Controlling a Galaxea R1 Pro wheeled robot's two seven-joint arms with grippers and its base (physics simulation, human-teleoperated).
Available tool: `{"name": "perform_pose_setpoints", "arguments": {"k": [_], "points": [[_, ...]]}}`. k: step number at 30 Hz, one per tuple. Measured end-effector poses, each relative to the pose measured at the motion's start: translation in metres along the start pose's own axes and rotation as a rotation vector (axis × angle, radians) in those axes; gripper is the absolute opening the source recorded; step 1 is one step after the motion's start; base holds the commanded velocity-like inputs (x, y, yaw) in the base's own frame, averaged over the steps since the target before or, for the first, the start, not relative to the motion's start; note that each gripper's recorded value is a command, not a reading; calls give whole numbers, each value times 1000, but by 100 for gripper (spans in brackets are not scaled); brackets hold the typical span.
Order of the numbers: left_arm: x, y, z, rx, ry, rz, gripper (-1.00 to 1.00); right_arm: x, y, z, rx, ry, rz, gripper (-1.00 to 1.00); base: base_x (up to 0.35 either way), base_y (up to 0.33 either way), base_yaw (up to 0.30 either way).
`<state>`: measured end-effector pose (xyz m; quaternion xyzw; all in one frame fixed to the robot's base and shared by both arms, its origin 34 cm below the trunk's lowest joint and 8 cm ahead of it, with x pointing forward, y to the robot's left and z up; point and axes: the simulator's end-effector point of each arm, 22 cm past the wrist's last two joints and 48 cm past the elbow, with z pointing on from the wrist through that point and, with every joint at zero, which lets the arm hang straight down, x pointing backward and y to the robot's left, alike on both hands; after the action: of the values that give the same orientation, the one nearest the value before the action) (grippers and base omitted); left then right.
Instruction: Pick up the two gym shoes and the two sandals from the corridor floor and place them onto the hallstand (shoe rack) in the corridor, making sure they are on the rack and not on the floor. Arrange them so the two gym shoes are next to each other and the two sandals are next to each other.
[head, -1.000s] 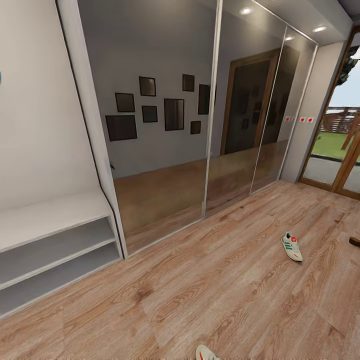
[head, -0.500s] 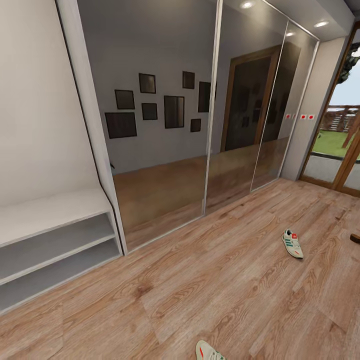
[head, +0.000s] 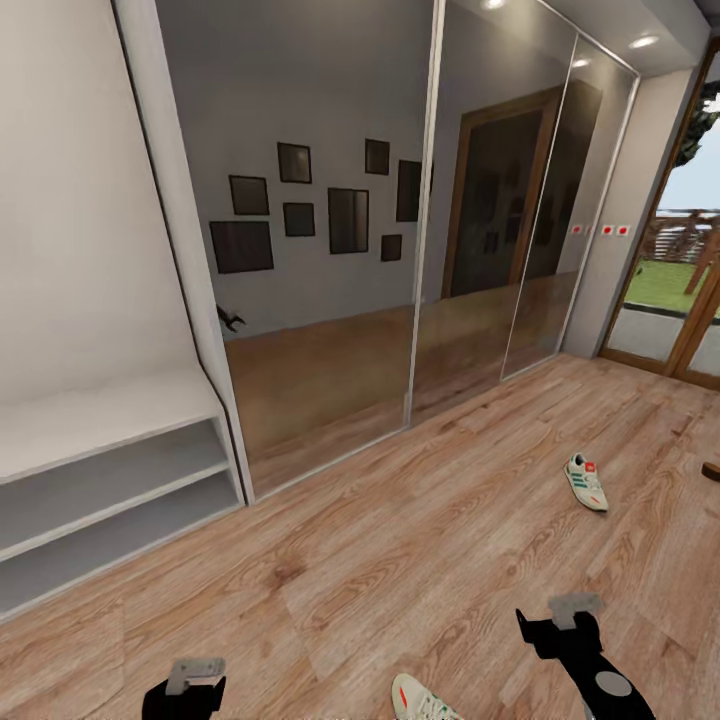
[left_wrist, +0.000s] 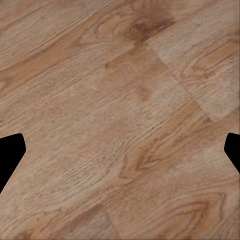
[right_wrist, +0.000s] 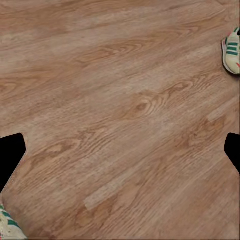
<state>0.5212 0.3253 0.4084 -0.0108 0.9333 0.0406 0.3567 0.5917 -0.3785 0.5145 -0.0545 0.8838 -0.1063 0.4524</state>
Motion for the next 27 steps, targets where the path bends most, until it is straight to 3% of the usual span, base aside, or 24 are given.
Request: {"name": "perform_pose_setpoints", "arguments": {"k": [2, 6, 27], "points": [[5, -2, 2, 3, 2, 5, 100, 4, 10, 3, -16, 5, -13, 100, 0, 0, 0], [18, -4, 7, 11, 11, 26, 100, 24, 60, 5, -110, 36, -105, 100, 0, 0, 0], [67, 1, 38, 1, 40, 31, 100, 98, 78, 25, -128, 102, -121, 100, 0, 0, -20]]}}
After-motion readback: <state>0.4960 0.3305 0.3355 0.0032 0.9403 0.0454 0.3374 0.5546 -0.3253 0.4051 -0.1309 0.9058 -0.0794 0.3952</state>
